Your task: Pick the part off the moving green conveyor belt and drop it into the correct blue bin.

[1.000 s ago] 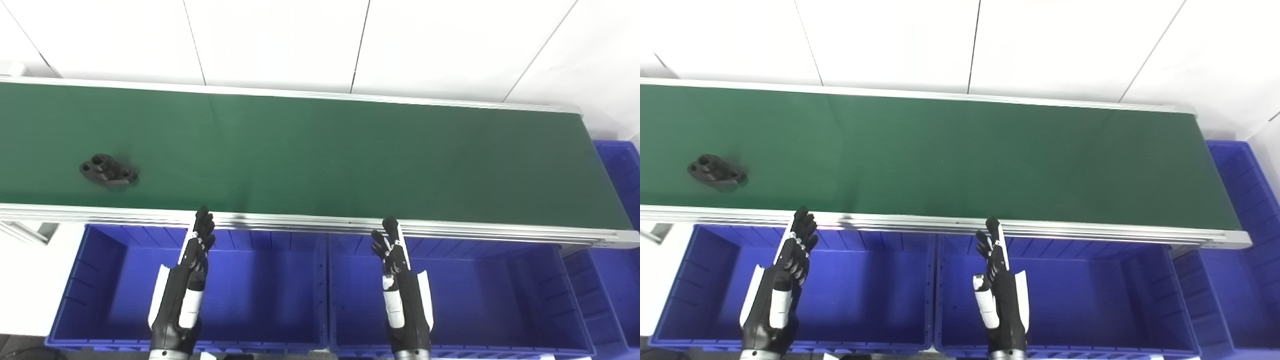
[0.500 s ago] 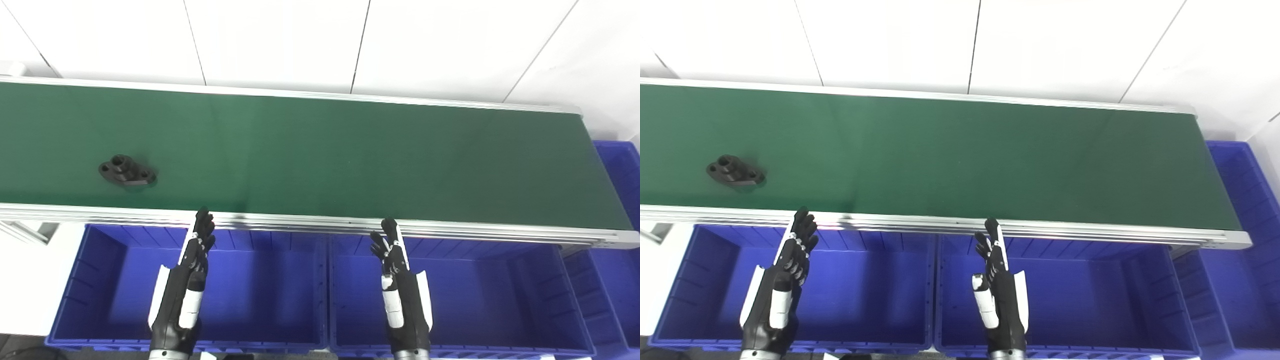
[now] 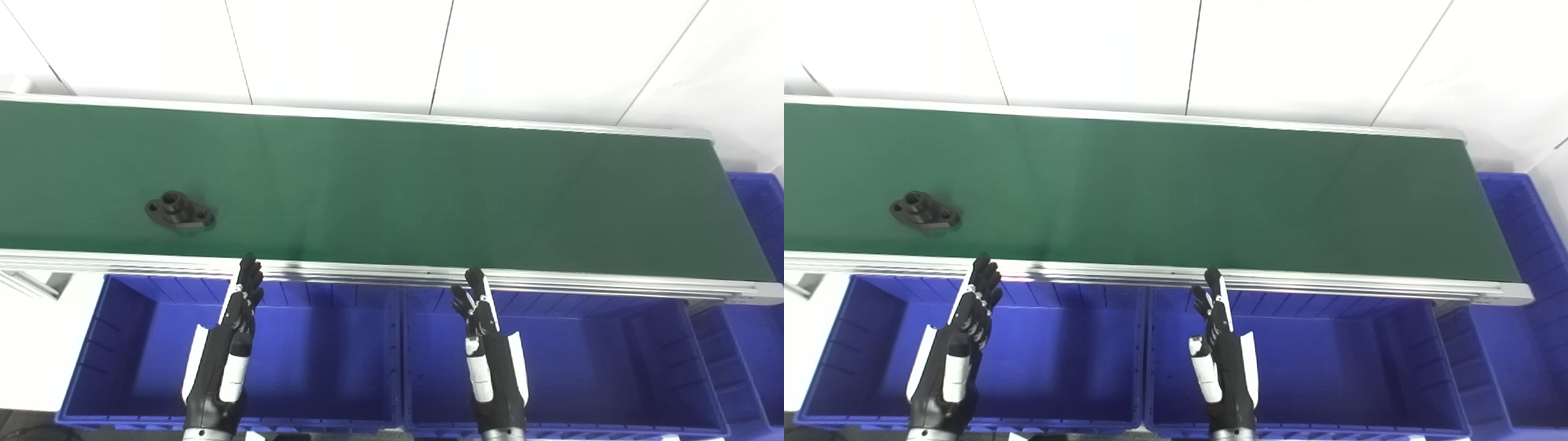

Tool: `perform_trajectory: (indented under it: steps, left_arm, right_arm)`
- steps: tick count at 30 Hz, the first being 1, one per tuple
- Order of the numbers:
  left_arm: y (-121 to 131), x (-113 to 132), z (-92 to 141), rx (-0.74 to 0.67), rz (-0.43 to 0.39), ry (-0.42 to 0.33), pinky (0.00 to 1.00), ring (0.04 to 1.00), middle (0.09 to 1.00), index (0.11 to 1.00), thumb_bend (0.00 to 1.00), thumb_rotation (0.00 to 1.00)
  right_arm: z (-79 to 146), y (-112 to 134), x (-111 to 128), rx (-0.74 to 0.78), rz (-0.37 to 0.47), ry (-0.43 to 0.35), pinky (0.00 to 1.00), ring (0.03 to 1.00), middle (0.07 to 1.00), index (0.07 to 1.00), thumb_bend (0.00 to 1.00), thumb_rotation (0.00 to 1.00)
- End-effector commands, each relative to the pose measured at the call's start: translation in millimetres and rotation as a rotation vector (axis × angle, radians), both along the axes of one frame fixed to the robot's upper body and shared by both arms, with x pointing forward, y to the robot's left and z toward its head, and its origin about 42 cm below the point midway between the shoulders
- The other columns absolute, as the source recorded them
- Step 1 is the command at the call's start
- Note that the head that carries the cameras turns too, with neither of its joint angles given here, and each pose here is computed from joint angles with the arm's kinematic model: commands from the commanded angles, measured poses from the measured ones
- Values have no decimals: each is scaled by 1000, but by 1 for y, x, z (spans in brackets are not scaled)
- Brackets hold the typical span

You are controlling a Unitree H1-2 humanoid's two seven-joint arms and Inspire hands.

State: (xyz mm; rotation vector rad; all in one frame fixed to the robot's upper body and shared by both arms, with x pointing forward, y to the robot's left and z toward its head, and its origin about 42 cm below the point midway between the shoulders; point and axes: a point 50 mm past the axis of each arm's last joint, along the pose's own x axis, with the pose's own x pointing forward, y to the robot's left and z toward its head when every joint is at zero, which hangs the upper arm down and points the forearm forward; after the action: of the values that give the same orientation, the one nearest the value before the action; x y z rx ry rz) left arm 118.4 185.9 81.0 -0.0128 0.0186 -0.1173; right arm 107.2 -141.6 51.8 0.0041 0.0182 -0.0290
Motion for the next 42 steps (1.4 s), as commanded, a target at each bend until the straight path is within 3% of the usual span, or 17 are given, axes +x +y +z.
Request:
perform_trajectory:
  steps: [1,10,20,28,33,38,42]
  left_arm:
    - [-5,0,5,-4,-6,-47,1000,1000,1000,1000,746,1000]
    - [-20,-1,-6,18,-9,-56,1000,1000,1000,1000,789,985]
    - [-32,0,-16,38,-18,-69,1000,1000,1000,1000,842,931]
    - [-45,4,-22,51,-15,-80,990,990,1000,1000,810,934]
    - [-51,5,-26,50,-27,-76,992,996,1000,1000,769,946]
    - [-53,5,-26,50,-29,-74,985,996,1000,1000,759,933]
    - [-51,6,-24,55,-35,-78,984,994,1000,1000,752,933]
  right_arm:
    - [2,-1,0,12,6,-33,923,938,993,1000,756,1000]
    - [-11,-18,-4,-20,12,-29,926,952,1000,1000,722,1000]
    - [-19,-33,-5,-40,16,-5,922,947,1000,1000,754,1000]
    - [-19,-45,-2,-75,39,-16,935,957,1000,1000,791,1000]
    - [-14,-52,1,-106,47,-43,941,961,1000,1000,746,1000]
    - [1,-58,3,-152,22,-101,923,956,996,1000,805,1000]
    - [20,-58,10,-251,22,-198,883,932,957,996,822,907]
